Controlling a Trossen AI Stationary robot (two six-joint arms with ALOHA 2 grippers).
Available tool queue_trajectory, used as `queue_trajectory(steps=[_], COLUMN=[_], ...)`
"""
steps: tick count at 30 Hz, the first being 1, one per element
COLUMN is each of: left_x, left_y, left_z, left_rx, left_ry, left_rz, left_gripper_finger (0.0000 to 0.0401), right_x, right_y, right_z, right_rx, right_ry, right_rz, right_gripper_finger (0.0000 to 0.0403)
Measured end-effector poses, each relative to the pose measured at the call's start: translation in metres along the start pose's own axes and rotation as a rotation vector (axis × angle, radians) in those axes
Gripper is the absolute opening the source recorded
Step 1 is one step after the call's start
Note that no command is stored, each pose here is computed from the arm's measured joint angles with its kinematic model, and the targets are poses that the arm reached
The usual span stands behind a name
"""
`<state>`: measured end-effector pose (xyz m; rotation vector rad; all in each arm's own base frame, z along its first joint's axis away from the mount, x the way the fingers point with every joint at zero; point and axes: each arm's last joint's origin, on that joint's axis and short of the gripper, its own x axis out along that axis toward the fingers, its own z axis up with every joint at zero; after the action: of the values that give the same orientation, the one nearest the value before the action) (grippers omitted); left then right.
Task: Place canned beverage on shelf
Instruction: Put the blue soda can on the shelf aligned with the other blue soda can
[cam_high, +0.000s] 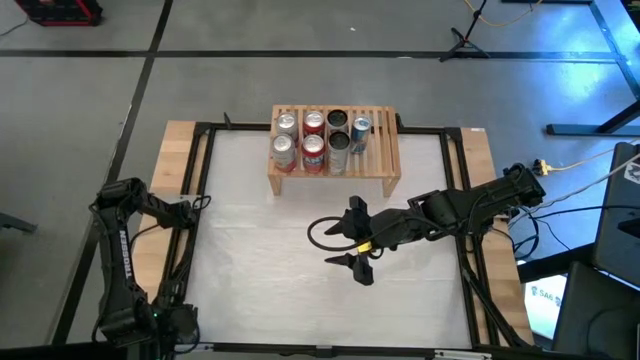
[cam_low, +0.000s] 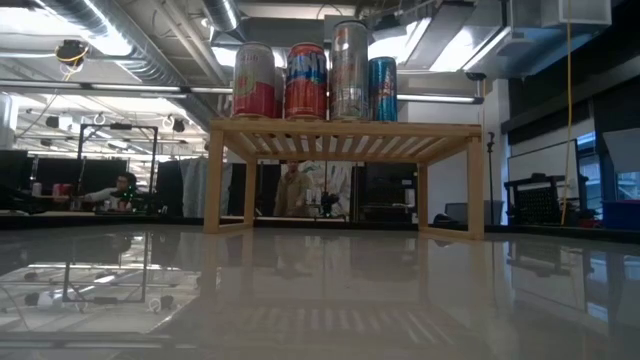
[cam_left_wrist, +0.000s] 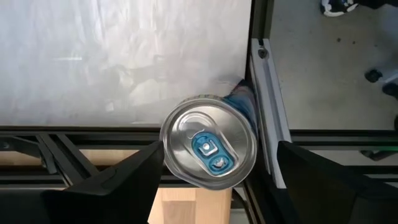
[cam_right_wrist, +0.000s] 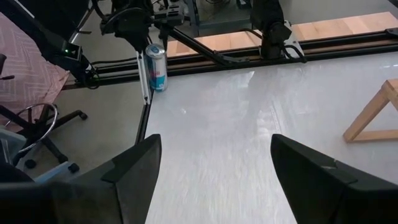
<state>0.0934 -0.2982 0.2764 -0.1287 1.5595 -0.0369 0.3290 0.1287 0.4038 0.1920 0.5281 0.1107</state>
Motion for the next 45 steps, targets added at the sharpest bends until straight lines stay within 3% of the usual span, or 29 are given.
queue_trajectory(steps=[10, 17, 31, 45], left_x=[-0.001, -0.004, -0.021, -0.015], left_y=[-0.001, -0.010, -0.012, -0.010], left_z=[0.000, 0.001, 0.002, -0.001], left_rx=[0.000, 0.002, 0.026, 0.031], left_ry=[-0.001, 0.004, -0.018, -0.030], left_rz=[-0.021, -0.126, -0.116, -0.094], left_gripper_finger=[0.0305, 0.0305, 0.0305, 0.0305], right_x=[0.000, 0.000, 0.000, 0.000], right_y=[-0.001, -0.001, -0.001, 0.000], right_z=[0.000, 0.000, 0.000, 0.000], right_rx=[0.001, 0.001, 0.001, 0.001], right_ry=[-0.001, -0.001, -0.001, -0.001], right_rz=[-0.002, -0.001, -0.001, -0.001], right_gripper_finger=[0.0292, 0.0292, 0.0292, 0.0292])
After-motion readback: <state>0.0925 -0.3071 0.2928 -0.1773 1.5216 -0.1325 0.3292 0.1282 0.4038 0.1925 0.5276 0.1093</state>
